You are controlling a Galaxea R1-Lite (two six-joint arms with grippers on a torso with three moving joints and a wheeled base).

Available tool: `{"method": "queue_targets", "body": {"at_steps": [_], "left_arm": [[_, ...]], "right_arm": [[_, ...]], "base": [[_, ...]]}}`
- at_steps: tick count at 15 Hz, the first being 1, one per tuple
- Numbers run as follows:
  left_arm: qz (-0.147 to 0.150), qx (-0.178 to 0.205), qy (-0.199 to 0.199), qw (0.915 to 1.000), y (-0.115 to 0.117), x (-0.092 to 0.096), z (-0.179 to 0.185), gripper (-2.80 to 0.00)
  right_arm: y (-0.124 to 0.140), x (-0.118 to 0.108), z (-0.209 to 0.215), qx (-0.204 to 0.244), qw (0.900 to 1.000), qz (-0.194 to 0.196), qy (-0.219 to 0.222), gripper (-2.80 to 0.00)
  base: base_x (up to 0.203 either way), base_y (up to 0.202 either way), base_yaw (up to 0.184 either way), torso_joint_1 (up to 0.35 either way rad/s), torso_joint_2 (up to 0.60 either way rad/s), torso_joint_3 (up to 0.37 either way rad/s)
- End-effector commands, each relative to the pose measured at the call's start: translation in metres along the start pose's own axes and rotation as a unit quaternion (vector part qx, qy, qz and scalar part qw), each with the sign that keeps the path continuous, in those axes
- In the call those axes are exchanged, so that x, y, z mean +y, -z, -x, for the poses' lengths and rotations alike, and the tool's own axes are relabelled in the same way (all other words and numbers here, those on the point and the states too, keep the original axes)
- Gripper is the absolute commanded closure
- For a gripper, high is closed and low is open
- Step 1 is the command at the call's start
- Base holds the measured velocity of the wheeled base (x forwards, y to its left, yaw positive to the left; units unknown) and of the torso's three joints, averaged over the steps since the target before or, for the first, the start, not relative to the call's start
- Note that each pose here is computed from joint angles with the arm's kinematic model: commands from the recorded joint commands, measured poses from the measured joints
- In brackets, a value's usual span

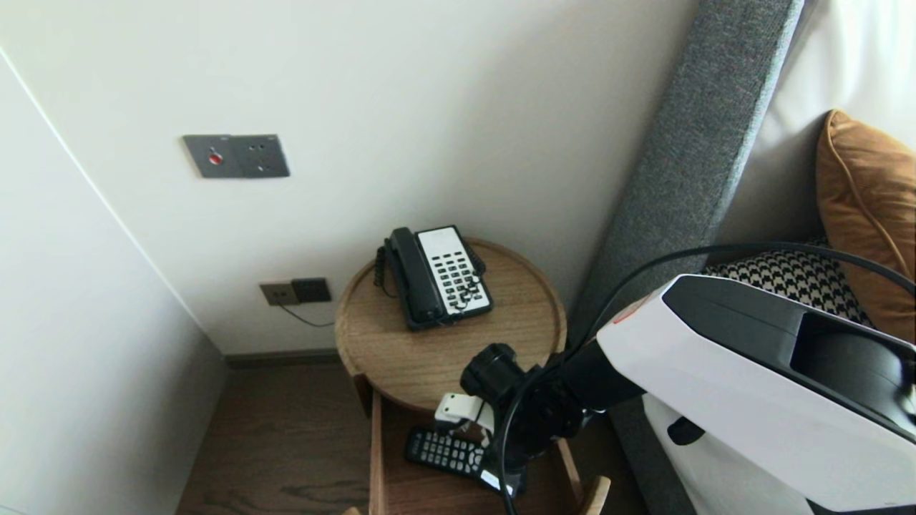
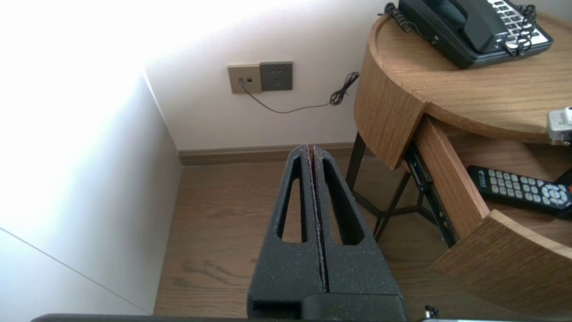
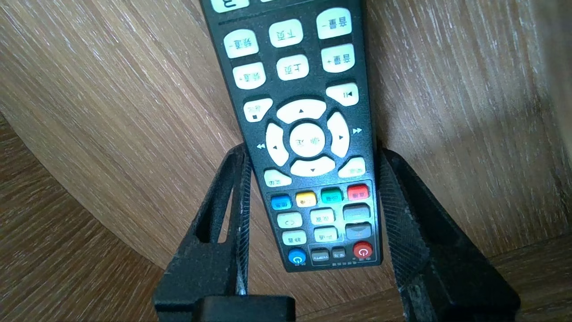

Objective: Take the remote control out of the drawer one by one and place them on the table

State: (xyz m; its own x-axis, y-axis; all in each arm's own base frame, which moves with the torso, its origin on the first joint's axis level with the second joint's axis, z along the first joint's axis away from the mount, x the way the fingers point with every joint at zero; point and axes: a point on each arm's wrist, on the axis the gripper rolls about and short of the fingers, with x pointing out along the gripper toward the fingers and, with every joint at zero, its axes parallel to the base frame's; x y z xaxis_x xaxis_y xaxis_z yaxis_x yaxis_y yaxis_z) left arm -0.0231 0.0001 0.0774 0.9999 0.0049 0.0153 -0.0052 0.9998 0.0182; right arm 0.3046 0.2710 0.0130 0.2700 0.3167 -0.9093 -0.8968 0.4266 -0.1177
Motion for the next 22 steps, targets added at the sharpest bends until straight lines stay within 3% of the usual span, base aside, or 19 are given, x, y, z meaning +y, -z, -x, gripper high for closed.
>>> {"method": "queue_targets", "body": {"at_steps": [1, 11, 22], "left_arm": [[-0.002, 0.0, -0.001, 1.0, 0.0, 0.0, 0.0, 0.0], [-0.011, 0.003, 0.001, 0.9999, 0.001, 0.0, 0.0, 0.0], [-0.012, 0.003, 0.001, 0.9999, 0.001, 0.0, 0.0, 0.0]], "right_arm": [[0.001, 0.001, 0.003, 0.001, 1.0, 0.0, 0.0, 0.0], [0.022, 0.006, 0.02, 0.025, 1.0, -0.011, -0.002, 0.0], [0.004, 0.0, 0.038, -0.012, 1.0, -0.005, 0.023, 0.0]], "base": [[0.0, 0.0, 0.0, 0.0, 0.0, 0.0], [0.0, 0.0, 0.0, 0.0, 0.0, 0.0], [0.0, 0.0, 0.0, 0.0, 0.0, 0.0]]}}
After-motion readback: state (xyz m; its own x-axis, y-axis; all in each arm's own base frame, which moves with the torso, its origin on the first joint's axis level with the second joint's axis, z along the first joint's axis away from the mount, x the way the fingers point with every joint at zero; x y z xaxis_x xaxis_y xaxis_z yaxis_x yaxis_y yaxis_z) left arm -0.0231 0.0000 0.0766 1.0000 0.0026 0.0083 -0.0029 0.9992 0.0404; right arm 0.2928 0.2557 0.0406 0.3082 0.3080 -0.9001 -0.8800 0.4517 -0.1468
